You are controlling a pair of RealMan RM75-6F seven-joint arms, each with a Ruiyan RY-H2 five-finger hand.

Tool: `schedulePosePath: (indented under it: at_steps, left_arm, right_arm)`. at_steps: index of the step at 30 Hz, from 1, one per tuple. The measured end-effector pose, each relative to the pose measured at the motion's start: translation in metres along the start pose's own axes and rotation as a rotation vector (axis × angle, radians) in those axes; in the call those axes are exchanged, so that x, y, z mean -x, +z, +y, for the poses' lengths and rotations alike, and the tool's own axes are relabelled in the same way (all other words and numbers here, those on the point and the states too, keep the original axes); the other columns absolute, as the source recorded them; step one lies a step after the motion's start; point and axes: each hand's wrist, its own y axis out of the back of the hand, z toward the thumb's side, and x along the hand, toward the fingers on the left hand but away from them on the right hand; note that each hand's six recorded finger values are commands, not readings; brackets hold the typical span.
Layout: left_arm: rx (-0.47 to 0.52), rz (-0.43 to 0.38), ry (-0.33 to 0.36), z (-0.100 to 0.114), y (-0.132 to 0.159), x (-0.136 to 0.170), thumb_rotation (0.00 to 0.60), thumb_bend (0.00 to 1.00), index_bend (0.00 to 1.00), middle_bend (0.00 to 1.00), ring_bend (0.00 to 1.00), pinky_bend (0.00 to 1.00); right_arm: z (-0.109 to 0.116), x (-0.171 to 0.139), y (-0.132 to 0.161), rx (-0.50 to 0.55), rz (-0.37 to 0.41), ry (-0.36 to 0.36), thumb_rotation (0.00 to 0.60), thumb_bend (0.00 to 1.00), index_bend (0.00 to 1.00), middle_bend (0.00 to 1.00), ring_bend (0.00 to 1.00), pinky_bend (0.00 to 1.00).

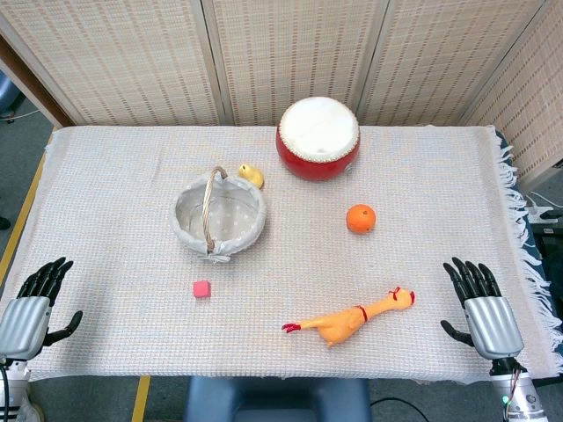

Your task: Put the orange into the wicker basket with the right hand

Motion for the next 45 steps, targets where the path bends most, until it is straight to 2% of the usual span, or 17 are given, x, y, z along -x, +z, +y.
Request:
schedulePosePath:
  at_steps: [9, 15, 27, 33, 37, 45]
  left_arm:
    - [0.003, 0.004, 0.004, 0.001, -0.001, 0.0, 0.6, 0.34, 0.0, 0.0, 0.0, 0.1]
    - [0.019, 0.003, 0.005, 0.001, -0.001, 0.0, 0.6, 0.34, 0.0, 0.0, 0.0, 0.1]
    - [0.032, 0.012, -0.008, 0.0, -0.003, -0.002, 0.6, 0.34, 0.0, 0.0, 0.0, 0.1]
    - [0.044, 0.022, -0.018, 0.0, -0.006, -0.002, 0.6, 0.34, 0.0, 0.0, 0.0, 0.1]
    - [0.052, 0.027, -0.025, 0.0, -0.007, -0.002, 0.6, 0.34, 0.0, 0.0, 0.0, 0.1]
    - [0.063, 0.03, -0.036, 0.0, -0.007, -0.002, 0.6, 0.34, 0.0, 0.0, 0.0, 0.1]
  right_arm:
    - [0.002, 0.003, 0.0, 0.028, -0.017, 0.007, 0.6, 0.06, 0.0, 0.0, 0.0, 0.03]
    - [0.009, 0.021, 0.0, 0.079, -0.049, 0.026, 0.6, 0.0, 0.0, 0.0, 0.0, 0.03]
    - [0.015, 0.113, 0.016, 0.104, -0.145, 0.126, 0.6, 0.0, 0.0, 0.0, 0.0, 0.03]
    - [-0.004, 0.163, 0.043, 0.139, -0.199, 0.206, 0.6, 0.0, 0.0, 0.0, 0.0, 0.03]
    - [-0.02, 0.197, 0.074, 0.151, -0.211, 0.249, 0.6, 0.0, 0.0, 0.0, 0.0, 0.03]
    - [-0.041, 0.239, 0.117, 0.135, -0.21, 0.264, 0.6, 0.0, 0.0, 0.0, 0.0, 0.05]
